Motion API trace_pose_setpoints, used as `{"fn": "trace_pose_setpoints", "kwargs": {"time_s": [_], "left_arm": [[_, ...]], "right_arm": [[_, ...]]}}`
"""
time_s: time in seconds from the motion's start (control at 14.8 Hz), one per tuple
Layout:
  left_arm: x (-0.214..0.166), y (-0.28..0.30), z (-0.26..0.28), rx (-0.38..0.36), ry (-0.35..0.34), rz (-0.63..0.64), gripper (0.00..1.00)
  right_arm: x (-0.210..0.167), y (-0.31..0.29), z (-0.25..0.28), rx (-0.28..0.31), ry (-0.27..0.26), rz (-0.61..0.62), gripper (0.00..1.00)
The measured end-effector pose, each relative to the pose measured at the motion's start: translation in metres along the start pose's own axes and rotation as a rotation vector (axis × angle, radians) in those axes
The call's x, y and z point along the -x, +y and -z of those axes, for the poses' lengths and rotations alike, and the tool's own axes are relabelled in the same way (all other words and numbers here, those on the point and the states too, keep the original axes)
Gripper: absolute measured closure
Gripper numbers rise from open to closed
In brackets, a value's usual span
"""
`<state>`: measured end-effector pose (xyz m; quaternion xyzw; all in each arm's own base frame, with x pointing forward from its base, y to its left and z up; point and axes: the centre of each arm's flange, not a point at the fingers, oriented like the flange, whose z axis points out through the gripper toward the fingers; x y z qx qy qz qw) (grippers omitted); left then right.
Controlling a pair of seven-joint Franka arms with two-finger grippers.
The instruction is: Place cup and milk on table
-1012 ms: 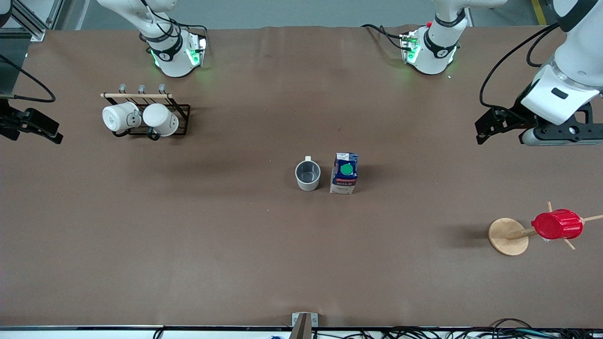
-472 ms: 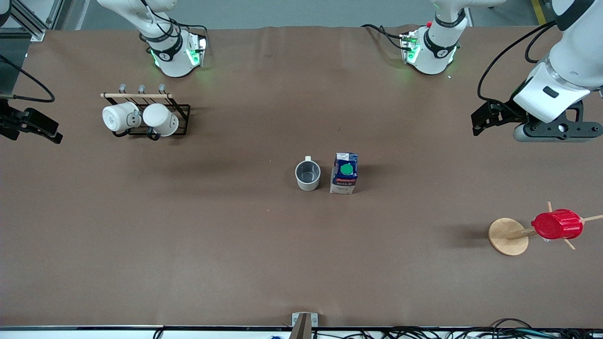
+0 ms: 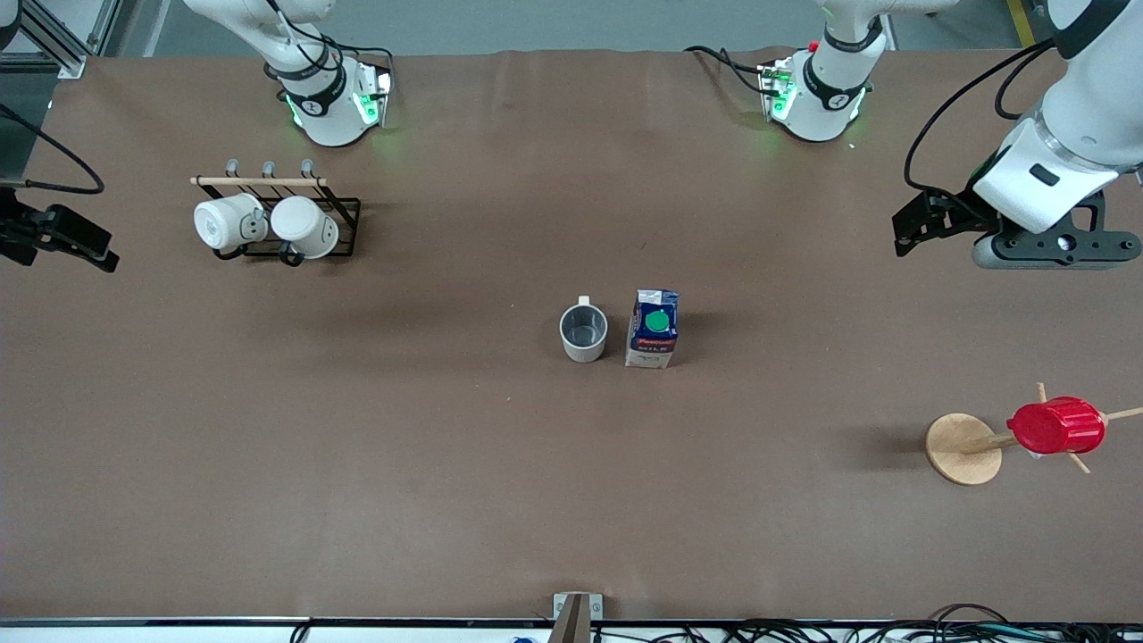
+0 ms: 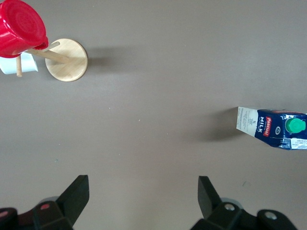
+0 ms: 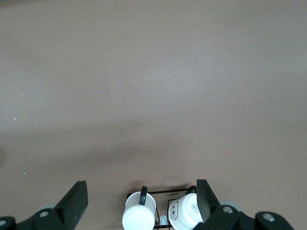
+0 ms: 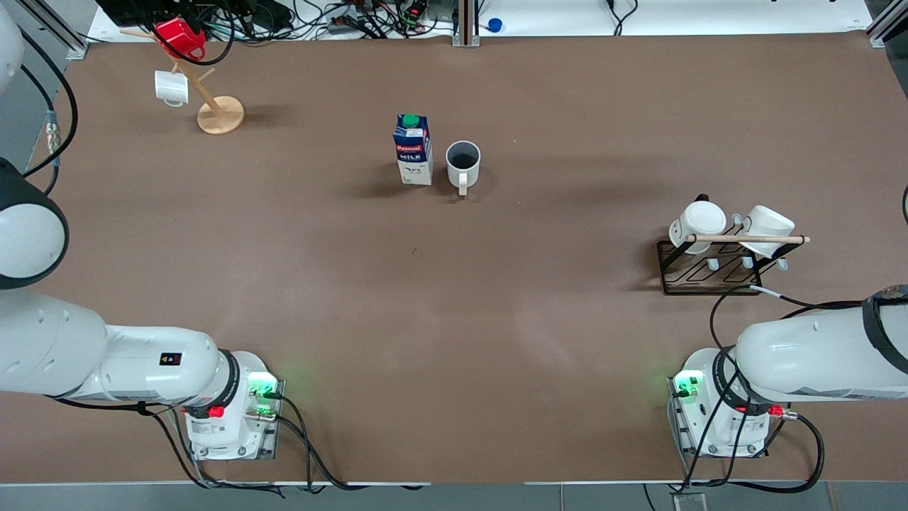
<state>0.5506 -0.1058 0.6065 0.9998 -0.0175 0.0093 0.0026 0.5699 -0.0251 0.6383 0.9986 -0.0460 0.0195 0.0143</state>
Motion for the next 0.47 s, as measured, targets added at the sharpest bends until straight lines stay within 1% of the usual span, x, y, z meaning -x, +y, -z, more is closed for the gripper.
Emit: {"fn": "trace_pose_setpoints", "kwargs": {"time_s": [0.2,0.47], "left_arm": [[-0.0017,-0.0141,-0.0002,0.031,-0.007,0.017,0.0],[-0.0006,-0.0087,-0.0007,0.032,-0.012,0.008,0.0]], "right_arm": [[0.0,0.0004,0.0,0.0,0.0,-0.001,0.0],[0.0,0.0006,-0.0001,0.0,-0.001,-0.001,0.0]]}}
